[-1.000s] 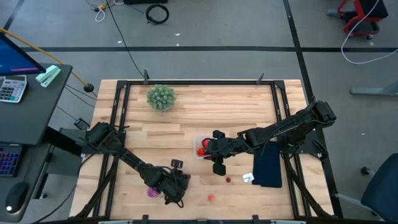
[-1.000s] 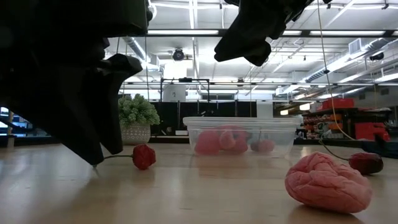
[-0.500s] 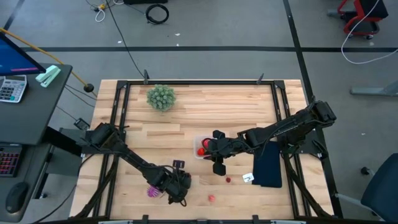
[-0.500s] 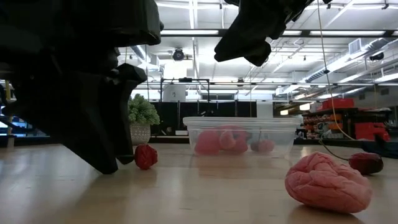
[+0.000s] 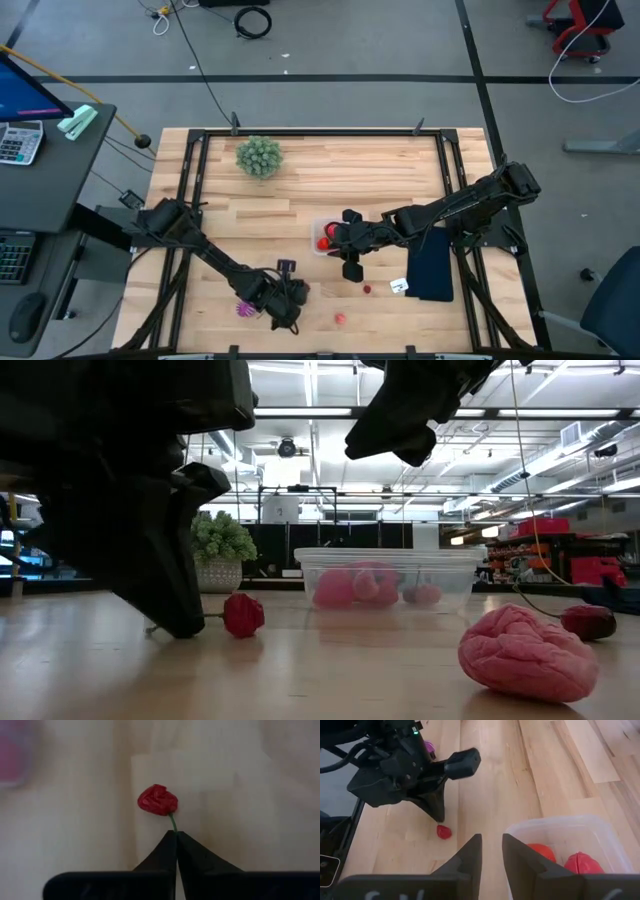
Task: Pick and placing Produce into tupperware
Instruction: Put the red cherry into the transparent bin
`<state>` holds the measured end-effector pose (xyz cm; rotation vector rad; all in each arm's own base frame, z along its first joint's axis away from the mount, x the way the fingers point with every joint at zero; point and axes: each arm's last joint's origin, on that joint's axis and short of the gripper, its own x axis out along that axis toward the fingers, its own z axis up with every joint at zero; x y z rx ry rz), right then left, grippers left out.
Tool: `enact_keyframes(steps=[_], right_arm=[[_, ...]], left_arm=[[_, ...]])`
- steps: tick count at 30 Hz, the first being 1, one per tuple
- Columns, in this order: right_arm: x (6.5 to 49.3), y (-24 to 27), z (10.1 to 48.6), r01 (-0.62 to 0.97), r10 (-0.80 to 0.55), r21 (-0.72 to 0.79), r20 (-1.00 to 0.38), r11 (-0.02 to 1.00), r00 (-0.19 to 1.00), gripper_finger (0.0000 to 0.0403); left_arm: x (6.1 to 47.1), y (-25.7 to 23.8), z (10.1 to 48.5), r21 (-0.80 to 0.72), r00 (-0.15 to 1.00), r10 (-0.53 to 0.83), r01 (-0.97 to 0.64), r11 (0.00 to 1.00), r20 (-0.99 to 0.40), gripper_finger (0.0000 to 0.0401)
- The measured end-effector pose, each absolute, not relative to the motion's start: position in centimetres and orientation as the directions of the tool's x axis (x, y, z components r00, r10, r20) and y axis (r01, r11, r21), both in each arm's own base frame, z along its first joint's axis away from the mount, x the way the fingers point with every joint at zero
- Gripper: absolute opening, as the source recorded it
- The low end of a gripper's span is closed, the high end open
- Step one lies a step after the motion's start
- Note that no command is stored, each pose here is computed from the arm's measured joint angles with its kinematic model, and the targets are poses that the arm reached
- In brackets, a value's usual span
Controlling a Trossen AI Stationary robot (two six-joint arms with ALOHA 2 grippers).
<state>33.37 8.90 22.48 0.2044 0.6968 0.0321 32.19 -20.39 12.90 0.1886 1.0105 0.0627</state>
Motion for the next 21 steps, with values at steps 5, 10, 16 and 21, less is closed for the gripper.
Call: enact_keyframes(steps=[5,10,16,21], right_arm=[[32.2,9.2,22.3,0.078,0.187,0.322,-0.712,0.944,0.677,0.0081],[30.0,11.1,22.5,0.162,0.241,0.398,-0.780,0.903,0.577,0.0080],[28.7,13.8,22.7,0.039,0.291,0.372,-0.783,0.927,0.550,0.0080],[28.2,14.8,22.7,0.002,0.311,0.371,-0.781,0.929,0.542,0.0082]], left_arm=[[33.2,-20.1,14.8,0.293,0.593,0.250,-0.024,0.956,-0.766,0.0007],[34.6,-19.0,17.3,0.386,0.619,0.349,-0.080,0.919,-0.704,0.0005],[37.7,-15.4,19.2,0.364,0.655,0.391,-0.186,0.913,-0.646,0.0005],[39.3,-10.9,18.9,0.231,0.599,0.334,-0.244,0.942,-0.728,0.0012]])
